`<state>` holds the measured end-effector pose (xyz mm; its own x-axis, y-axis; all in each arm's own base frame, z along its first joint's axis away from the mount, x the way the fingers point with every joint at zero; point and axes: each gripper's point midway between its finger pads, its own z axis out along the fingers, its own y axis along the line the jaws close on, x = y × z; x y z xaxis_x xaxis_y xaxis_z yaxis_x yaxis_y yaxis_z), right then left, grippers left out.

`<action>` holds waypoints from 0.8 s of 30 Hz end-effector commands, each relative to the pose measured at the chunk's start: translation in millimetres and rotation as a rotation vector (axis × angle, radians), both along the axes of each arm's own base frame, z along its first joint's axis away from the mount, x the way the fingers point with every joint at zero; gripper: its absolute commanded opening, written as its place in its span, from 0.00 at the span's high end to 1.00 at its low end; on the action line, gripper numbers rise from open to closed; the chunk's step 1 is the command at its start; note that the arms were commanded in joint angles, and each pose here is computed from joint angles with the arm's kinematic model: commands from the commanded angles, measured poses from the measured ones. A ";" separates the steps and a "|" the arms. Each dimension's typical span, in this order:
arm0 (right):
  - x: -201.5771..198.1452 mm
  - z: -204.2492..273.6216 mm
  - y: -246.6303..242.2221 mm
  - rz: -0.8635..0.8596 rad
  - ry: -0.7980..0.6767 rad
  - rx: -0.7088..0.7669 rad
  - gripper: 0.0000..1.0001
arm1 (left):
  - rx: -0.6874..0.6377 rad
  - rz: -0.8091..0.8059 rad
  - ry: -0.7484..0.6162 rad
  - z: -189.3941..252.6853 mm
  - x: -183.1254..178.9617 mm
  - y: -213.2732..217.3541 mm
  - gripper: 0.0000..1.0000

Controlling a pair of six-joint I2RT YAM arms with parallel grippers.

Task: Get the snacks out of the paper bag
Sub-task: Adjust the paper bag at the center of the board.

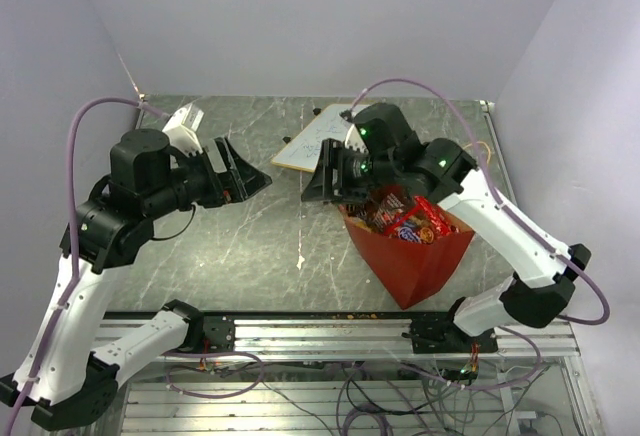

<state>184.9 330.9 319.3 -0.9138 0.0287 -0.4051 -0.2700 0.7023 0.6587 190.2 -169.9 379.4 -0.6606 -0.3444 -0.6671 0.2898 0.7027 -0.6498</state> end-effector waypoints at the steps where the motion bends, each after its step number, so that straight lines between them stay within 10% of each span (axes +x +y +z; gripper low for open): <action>1: 8.4 43.8 -33.1 0.000 -0.228 -0.058 0.32 | 0.002 0.032 -0.019 5.2 9.1 2.3 0.00; 10: 27.6 69.3 -136.6 -0.144 -0.470 -0.386 0.05 | -0.054 0.026 0.019 -2.8 22.6 -11.7 0.01; 24: 122.5 55.6 -291.3 -0.573 -0.441 -0.857 0.00 | -0.225 -0.091 0.141 -10.3 36.3 -54.4 0.00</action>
